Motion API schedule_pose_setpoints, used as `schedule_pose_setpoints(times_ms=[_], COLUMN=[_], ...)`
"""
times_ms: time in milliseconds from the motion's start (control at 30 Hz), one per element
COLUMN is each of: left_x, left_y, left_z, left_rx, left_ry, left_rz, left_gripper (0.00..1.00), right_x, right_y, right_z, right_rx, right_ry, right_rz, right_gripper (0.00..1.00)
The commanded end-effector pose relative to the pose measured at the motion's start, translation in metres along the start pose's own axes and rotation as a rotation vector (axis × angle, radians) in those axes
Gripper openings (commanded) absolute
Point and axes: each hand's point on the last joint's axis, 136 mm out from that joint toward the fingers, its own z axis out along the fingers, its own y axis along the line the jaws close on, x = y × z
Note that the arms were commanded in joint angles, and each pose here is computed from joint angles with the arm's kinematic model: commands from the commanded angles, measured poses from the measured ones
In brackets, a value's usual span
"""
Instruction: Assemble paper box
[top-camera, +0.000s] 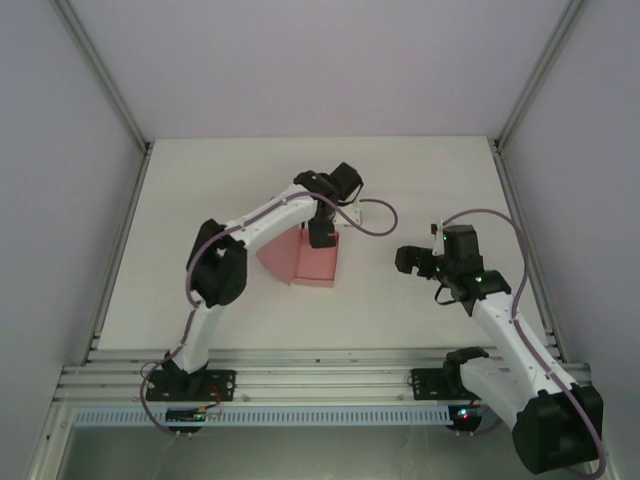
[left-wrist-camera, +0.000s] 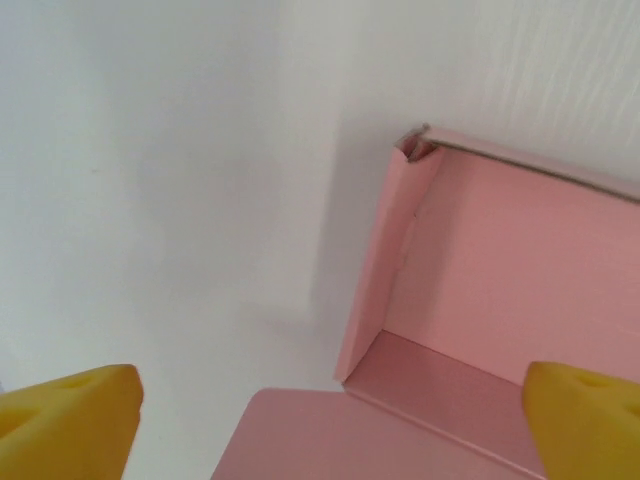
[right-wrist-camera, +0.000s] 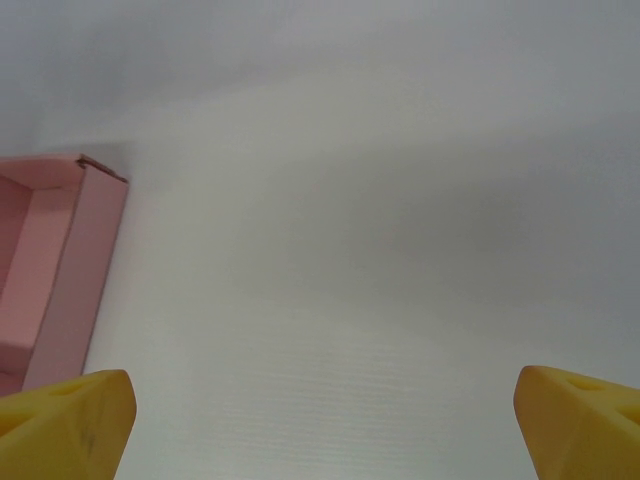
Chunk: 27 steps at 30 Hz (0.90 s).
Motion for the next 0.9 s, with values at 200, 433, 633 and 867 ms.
schedule_pose_setpoints(times_ms=[200, 433, 633, 867], left_x=[0.037, 0.148, 0.221, 0.236], left_y=[0.075, 0.024, -0.008, -0.024], left_z=[-0.116, -0.102, -0.091, -0.095], left_rx=[-0.262, -0.192, -0.217, -0.221], left_ry=[-0.444, -0.389, -0.344, -0.411], left_rz=[-0.979, -1.561, -1.753, -1.78], left_gripper=[1.0, 1.0, 1.0, 1.0], right_x=[-0.034, -0.033, -0.018, 0.0], right_y=[0.071, 0.132, 0.173, 0.194], right_z=[0.02, 0.082, 0.141, 0.192], right_rx=[-0.269, -0.327, -0.387, -0.469], right_ry=[0.021, 0.234, 0.4, 0.528], right_rz=[-0.328, -0.683, -0.934, -0.965], right_gripper=[0.99, 0.99, 0.98, 0.85])
